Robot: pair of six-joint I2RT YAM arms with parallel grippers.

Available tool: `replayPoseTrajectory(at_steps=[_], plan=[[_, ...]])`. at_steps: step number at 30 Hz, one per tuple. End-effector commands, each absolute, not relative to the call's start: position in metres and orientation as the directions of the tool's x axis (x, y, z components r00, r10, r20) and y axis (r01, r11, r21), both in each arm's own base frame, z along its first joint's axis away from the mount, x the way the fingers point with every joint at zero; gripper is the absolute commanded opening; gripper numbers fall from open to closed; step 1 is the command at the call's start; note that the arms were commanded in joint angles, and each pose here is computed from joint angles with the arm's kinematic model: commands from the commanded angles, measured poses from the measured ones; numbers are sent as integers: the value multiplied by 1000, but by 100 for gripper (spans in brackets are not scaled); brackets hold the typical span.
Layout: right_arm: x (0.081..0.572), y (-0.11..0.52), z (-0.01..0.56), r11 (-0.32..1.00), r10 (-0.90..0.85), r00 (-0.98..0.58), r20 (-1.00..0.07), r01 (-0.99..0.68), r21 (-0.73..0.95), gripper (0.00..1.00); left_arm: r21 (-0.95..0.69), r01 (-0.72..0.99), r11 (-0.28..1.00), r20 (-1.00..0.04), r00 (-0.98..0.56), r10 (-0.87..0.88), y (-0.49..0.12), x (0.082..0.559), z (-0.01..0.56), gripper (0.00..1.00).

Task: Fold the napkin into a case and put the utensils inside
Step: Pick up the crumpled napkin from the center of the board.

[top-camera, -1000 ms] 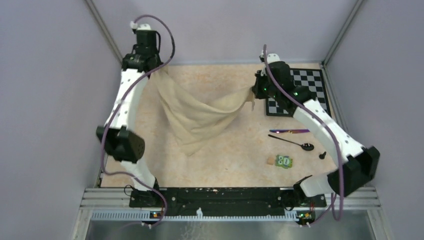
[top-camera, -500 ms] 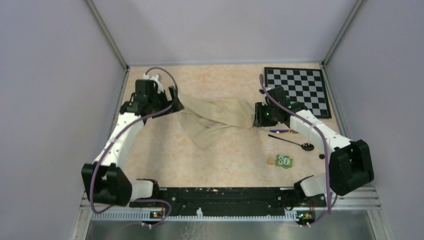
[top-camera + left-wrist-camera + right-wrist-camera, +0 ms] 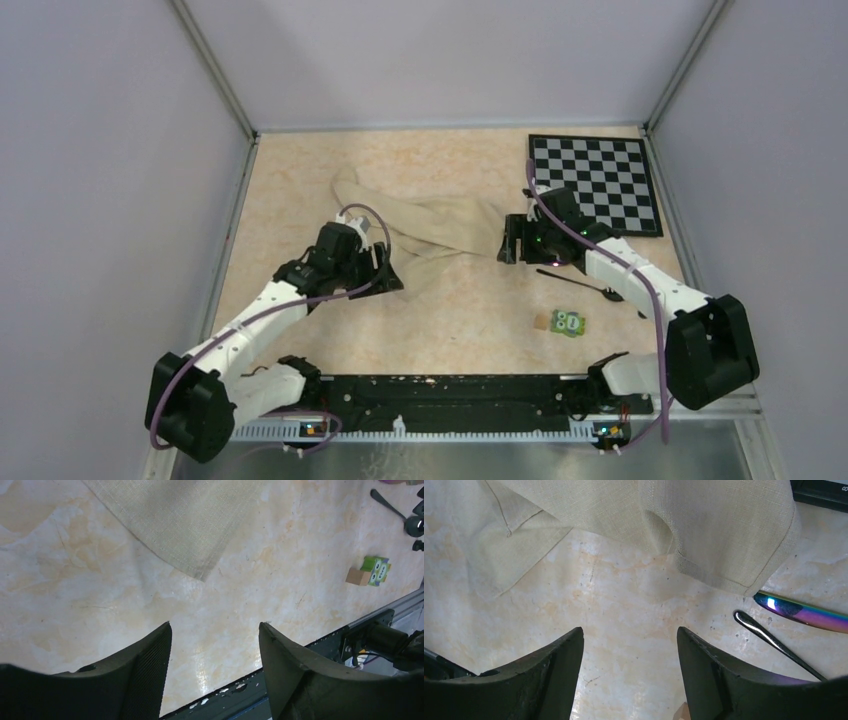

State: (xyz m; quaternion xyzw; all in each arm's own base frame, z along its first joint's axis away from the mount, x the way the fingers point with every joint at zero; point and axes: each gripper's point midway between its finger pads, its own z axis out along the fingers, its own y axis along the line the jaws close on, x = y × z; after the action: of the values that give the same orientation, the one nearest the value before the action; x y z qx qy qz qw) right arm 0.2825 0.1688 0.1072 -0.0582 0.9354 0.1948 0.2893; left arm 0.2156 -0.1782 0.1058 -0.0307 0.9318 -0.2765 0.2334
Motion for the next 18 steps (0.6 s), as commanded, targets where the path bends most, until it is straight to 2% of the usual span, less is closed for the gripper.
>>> replayPoseTrajectory(at_steps=[1,5,8,13,18], plan=[[291,177,115,903,43,-797,-602,-228,365,67,-551,34,834,-469,-839,-276,-183,237,112,66],[291,184,117,885,61,-799,-598,-233,403,66,-580,70,811,-443,-864,-242,-207,254,109,61],[288,188,117,872,74,-804,-590,-235,430,65,-540,115,834,-478,-857,-192,-219,271,106,62],[283,187,111,872,79,-814,-576,-224,436,65,-409,284,867,-583,-812,-9,-247,303,110,63],[283,175,114,893,95,-794,-601,-199,403,65,-267,388,882,-596,-786,165,-260,322,95,64]])
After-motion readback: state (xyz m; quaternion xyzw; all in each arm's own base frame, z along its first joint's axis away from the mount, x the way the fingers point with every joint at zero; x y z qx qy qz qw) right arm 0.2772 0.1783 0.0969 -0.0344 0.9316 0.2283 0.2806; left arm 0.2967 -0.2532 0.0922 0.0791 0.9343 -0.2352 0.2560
